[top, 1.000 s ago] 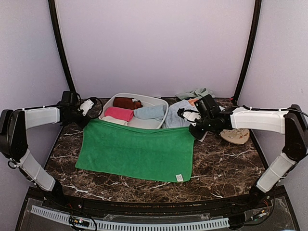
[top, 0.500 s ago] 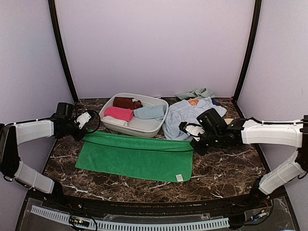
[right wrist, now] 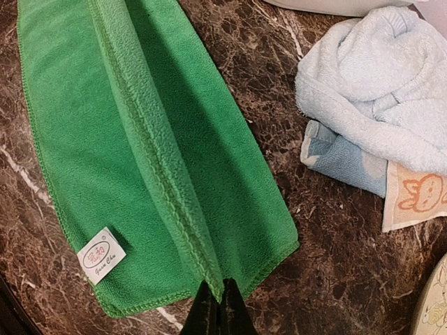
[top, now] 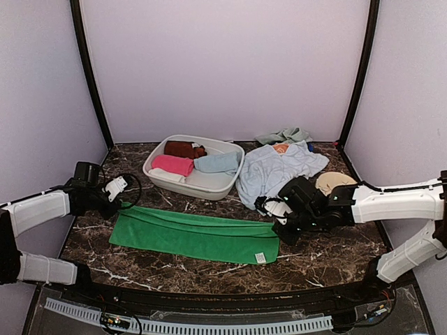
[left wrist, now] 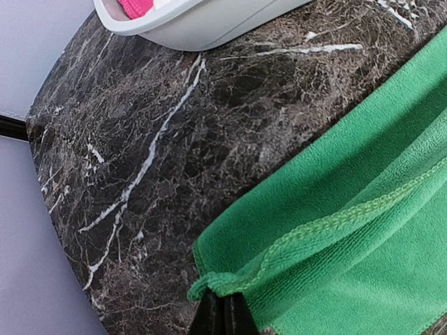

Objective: Roll the towels
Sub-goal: Fold the towel at the center of the board.

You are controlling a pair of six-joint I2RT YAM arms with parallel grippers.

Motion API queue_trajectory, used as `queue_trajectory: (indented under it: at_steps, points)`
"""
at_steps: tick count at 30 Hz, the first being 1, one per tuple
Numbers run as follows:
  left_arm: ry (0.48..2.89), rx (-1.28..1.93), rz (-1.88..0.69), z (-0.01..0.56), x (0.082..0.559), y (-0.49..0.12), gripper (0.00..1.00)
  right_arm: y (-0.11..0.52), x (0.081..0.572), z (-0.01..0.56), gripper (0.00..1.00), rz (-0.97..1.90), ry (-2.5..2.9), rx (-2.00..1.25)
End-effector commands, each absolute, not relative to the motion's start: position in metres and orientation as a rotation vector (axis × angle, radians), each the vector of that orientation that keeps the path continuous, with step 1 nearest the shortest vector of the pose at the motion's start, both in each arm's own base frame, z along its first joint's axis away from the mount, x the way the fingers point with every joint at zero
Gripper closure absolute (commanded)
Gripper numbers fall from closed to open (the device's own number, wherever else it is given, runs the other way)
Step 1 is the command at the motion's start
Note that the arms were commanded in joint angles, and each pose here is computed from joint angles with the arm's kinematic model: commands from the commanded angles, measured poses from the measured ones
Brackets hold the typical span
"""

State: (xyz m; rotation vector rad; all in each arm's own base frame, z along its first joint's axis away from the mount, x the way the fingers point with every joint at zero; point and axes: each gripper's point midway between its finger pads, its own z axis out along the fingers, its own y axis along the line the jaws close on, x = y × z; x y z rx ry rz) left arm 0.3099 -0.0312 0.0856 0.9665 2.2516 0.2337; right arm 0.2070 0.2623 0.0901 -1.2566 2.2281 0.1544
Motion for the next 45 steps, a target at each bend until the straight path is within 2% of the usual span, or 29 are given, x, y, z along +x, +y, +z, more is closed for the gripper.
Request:
queue_trajectory:
  at_steps: [1, 10, 16, 45]
  points:
    - [2.256, 0.99, 0.242, 0.084, 0.294, -0.029, 1.0, 0.268, 0.204, 0.096, 1.0, 0.154, 2.232, -1.215]
    - [2.273, 1.051, 0.213, 0.071, 0.273, -0.031, 1.0, 0.281, 0.192, 0.075, 1.0, 0.117, 2.335, -1.219]
    - [2.275, 1.113, 0.218, 0.058, 0.262, -0.03, 1.0, 0.278, 0.18, 0.052, 1.0, -0.02, 2.415, -1.286]
    - [2.205, 1.176, 0.331, 0.06, 0.245, -0.021, 1.0, 0.271, 0.146, 0.062, 1.0, -0.091, 2.457, -1.157]
